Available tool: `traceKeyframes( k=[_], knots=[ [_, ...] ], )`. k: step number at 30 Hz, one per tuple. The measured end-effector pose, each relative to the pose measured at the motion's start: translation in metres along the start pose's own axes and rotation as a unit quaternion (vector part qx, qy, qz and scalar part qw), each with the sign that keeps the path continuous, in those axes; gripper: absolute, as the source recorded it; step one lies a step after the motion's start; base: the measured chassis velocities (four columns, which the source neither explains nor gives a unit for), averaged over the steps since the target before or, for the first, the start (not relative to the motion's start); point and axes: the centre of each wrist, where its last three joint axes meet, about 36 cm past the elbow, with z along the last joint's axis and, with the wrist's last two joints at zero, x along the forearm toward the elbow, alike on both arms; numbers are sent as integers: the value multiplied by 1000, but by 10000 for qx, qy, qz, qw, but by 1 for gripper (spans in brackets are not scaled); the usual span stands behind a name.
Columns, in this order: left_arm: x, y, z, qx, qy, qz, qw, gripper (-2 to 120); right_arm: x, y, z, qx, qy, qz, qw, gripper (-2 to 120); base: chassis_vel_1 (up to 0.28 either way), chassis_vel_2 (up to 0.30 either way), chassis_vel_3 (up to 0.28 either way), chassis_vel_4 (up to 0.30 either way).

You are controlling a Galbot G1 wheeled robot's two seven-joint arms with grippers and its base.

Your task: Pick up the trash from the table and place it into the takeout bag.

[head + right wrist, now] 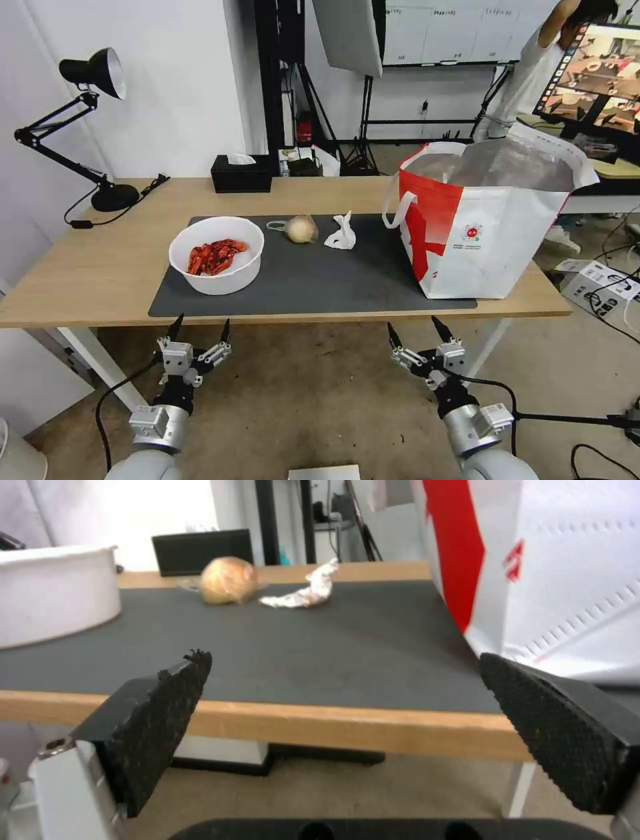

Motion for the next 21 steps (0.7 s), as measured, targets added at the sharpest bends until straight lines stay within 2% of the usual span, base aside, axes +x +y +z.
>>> traceKeyframes(
  k=[5,8,14,17,21],
  knots=[
    [0,4,-2,-32,-64,-2,10000,100,-11,12,-18,34,-194,-341,9992,100,0,0,0,0],
    [-1,6,-5,-35,-114,6,9999,100,-34,22,-43,84,-340,-745,9966,100,0,0,0,0],
    [-1,7,-10,-37,-149,12,9999,100,-63,30,-73,275,-397,-1062,9932,100,0,0,0,0],
    [0,6,-12,-35,-155,19,9999,100,-76,31,-78,363,-336,-1074,9930,100,0,0,0,0],
    [0,6,-12,-23,-168,-6,9999,100,-95,39,-78,346,-31,-749,9966,100,0,0,0,0]
  ],
)
